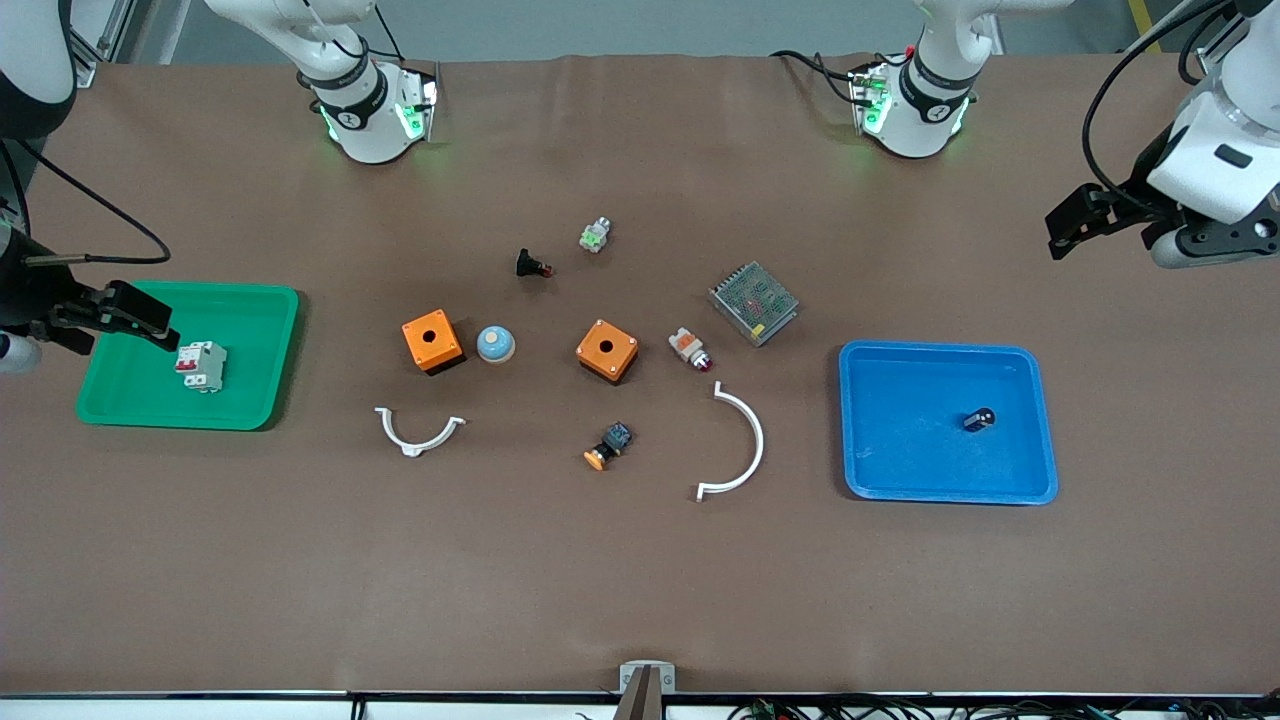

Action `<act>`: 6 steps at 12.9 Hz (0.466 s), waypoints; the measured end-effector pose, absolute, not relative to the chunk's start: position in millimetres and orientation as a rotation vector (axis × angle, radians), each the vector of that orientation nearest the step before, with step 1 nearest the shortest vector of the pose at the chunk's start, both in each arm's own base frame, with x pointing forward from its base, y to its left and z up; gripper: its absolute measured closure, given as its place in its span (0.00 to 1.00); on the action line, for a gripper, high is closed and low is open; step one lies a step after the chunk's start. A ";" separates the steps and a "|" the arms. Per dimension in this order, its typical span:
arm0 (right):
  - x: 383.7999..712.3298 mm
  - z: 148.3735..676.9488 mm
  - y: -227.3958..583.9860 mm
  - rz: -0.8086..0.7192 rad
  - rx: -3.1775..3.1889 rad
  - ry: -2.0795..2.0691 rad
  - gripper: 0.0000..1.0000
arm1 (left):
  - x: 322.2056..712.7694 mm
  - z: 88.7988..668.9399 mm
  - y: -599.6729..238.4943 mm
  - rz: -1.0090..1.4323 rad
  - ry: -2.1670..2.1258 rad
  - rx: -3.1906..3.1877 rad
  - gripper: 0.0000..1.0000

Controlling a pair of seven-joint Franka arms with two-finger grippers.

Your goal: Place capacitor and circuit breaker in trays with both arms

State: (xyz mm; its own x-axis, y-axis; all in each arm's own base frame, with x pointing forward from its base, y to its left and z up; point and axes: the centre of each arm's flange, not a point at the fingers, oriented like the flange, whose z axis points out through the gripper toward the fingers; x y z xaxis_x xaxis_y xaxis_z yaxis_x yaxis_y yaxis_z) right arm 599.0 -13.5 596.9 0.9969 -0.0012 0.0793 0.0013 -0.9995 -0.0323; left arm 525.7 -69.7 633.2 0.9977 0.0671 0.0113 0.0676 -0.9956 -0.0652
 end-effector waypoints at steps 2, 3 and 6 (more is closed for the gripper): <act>595.3 604.0 -20.5 -0.139 -3.107 0.018 0.00 | 521.8 639.5 -68.9 -0.027 -0.061 -3.076 0.00; 594.2 606.7 -21.6 -0.146 -3.107 0.021 0.00 | 521.2 640.5 -68.3 -0.030 -0.047 -3.076 0.00; 593.8 620.5 -20.2 -0.191 -3.104 0.018 0.00 | 521.4 640.9 -67.3 -0.030 -0.030 -3.077 0.00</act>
State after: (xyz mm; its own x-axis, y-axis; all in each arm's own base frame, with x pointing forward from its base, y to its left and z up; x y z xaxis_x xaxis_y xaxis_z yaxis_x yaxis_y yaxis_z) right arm 593.8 -20.2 620.5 0.9924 -0.0132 0.1227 -0.0093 -0.9994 -0.0323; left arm 521.4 -67.3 640.9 0.9996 0.0191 0.0203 0.0203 -0.9977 -0.0642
